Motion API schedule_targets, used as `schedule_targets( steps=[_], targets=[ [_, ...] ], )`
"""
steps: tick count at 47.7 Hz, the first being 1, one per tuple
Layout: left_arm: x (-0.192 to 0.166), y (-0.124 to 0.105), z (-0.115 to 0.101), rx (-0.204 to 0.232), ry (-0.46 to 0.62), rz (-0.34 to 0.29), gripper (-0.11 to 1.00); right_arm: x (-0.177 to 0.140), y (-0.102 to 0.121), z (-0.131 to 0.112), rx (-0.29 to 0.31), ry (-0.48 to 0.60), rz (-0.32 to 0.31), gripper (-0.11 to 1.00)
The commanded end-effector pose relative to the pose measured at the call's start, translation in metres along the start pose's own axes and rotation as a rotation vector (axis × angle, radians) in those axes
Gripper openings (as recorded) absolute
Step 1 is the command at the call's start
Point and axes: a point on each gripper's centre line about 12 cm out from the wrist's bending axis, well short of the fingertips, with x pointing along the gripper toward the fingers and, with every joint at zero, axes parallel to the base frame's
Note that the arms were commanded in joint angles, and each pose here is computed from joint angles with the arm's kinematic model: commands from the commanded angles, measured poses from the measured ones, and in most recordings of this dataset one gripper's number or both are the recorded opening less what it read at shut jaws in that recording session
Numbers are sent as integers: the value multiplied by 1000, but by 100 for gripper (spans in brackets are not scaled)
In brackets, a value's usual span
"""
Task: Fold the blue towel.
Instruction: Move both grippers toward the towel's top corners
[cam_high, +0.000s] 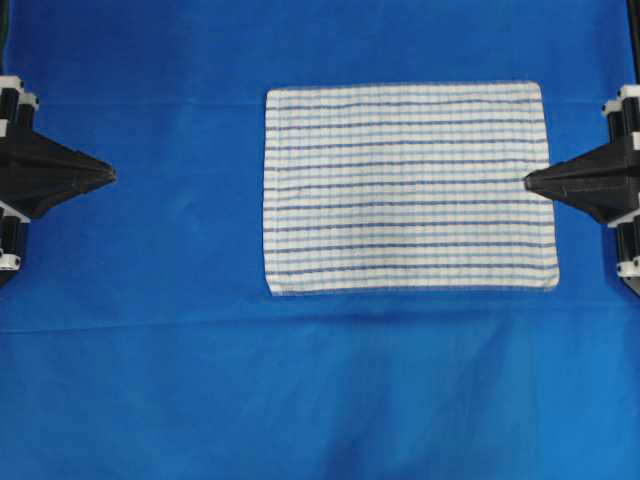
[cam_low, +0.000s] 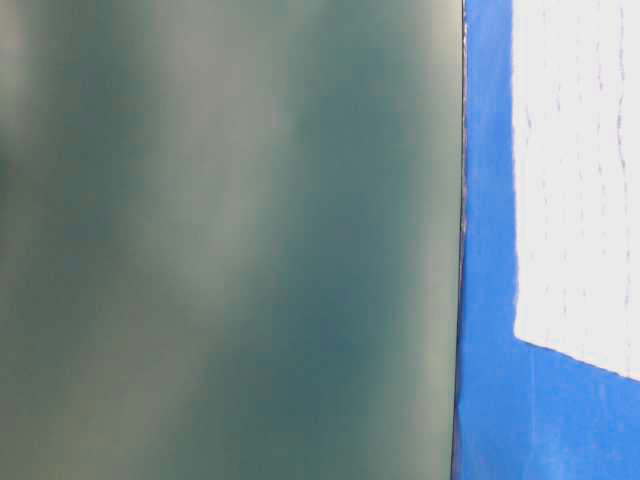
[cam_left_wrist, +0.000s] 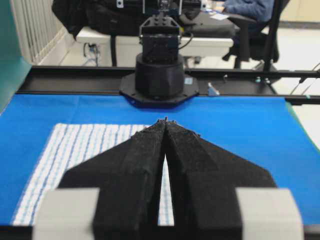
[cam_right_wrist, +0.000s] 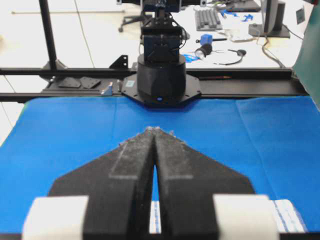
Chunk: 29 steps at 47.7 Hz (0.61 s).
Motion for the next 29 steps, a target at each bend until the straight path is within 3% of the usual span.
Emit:
schedule_targets(
  steps=[1,8,16,29],
  targets=[
    [5,1,8,-37,-15,8,0,3,-1,12,-18,-32,-7,0],
    [11,4,7,-30,-6,25,0,4,-13,16,-25,24,-65,0],
    [24,22,-8,-33,41,102,0,-1,-40,8,-21,154,-201,0],
    [52,60,-35,-39,142,244,2,-24,-89,-19,44,372,-469,0]
  ],
)
